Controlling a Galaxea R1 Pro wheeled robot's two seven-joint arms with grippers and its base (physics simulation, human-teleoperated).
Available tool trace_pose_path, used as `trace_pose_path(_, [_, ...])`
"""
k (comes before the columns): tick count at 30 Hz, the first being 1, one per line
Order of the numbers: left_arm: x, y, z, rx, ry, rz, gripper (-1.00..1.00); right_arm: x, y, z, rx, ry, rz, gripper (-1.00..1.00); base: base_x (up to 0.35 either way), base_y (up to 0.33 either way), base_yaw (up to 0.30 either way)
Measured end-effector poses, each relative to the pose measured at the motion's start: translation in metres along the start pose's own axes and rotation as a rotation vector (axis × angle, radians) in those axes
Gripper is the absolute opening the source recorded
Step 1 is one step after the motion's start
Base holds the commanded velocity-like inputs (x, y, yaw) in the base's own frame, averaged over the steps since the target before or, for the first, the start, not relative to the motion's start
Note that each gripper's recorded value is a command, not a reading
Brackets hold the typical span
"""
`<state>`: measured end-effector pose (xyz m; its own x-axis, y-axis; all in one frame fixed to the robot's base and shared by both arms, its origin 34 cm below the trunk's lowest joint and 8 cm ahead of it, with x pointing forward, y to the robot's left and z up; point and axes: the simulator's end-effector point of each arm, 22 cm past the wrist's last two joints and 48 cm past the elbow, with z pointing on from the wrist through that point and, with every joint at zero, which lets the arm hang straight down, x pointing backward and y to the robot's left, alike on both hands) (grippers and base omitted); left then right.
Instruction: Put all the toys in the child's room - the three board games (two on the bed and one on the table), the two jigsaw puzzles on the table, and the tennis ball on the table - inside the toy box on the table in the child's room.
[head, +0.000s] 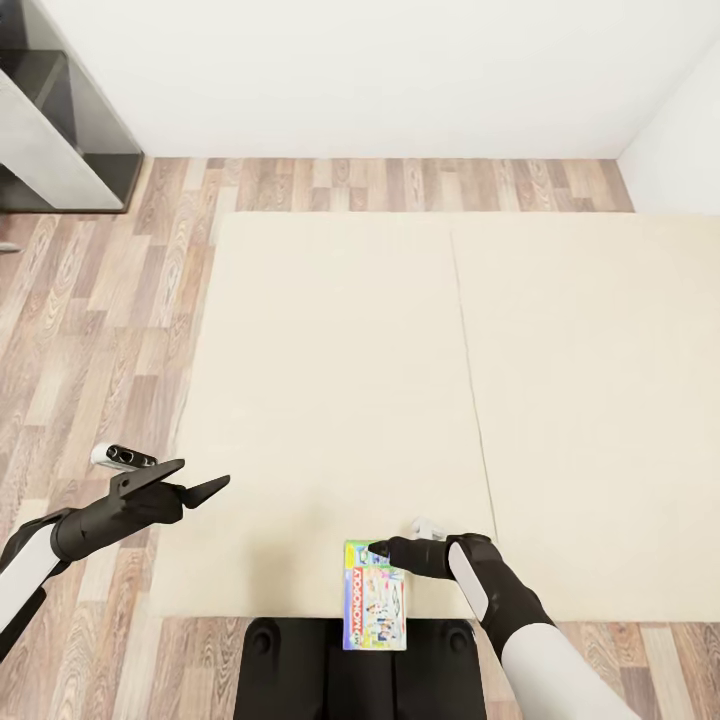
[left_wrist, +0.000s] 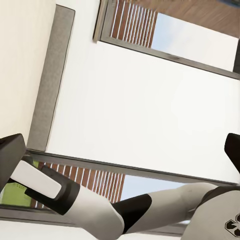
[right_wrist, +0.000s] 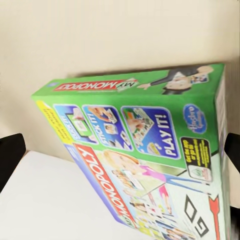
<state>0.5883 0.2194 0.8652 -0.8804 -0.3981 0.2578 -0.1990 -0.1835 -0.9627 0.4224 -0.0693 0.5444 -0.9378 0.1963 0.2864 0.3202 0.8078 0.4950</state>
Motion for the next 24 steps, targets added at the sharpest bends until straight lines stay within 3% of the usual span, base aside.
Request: trace_pose_path(24, [0.0000, -0.0001, 0.0000, 0.000, 0.000, 0.000, 1.00, 0.0011, -0.0011, 0.0000, 0.002, 0.004, 0.001, 1.00, 0.000, 0.041, 0.005])
